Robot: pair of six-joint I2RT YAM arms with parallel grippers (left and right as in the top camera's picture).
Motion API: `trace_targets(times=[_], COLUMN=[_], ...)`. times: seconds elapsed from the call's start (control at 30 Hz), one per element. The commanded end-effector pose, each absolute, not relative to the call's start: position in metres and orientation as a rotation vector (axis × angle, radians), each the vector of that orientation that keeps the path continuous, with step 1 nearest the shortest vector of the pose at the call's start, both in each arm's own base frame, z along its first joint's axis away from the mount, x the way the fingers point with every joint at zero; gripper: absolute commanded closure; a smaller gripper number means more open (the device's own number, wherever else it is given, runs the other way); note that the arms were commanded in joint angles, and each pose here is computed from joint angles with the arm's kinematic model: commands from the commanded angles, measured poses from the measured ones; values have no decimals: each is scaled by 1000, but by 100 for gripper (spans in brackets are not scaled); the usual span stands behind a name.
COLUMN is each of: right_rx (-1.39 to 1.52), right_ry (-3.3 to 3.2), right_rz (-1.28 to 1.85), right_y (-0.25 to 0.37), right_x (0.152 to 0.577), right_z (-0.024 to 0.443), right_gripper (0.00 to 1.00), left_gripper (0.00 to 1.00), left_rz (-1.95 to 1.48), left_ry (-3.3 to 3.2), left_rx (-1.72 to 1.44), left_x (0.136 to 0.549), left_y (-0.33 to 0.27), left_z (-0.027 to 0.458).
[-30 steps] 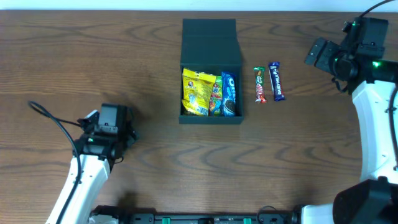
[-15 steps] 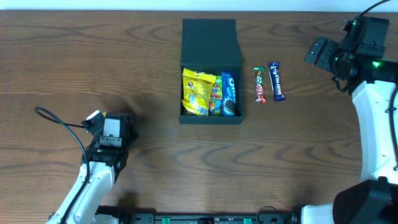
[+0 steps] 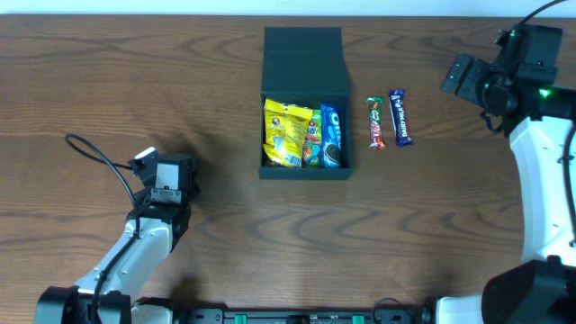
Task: Pack container
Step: 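Move the left gripper to the yellow Mentos tub and grasp it, then carry the Mentos tub into the box with the left gripper and release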
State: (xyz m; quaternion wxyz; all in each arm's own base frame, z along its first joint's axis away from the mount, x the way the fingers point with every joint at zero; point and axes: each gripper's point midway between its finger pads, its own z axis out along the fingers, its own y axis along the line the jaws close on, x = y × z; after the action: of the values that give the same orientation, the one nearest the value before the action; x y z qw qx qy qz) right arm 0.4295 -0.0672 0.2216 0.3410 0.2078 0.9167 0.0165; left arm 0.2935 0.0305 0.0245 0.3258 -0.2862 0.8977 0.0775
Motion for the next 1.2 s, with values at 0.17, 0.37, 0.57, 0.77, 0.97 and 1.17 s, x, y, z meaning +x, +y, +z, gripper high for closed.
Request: trace_targets(times=[0.17,0.37,0.57,0.77,0.97,1.17], right_rx=[531,530,531,549,645,718], right_ry=[2382,2378,2378,2375,2367,2386], right_rz=[31,31,31,24,17,4], right_y=[-71,-71,-71,-77,-96,-111], right_x=[429,429,429,428,421,410], right_z=[224,225,225,224,222,216], right_gripper=[1,1,1,1,1,1], left_gripper=[59,81,94,95,95,95], left_rz=[252,231,31,-240,-252,-242], left_ry=[2327,2347,2332,2315,2351,2488], left_rx=[-574,-450,-304,-188,54,222], left_x=[318,339,370,379,382,395], left_y=[31,21,-12,-54,-110,-165], left_z=[58,103,172,247,285,262])
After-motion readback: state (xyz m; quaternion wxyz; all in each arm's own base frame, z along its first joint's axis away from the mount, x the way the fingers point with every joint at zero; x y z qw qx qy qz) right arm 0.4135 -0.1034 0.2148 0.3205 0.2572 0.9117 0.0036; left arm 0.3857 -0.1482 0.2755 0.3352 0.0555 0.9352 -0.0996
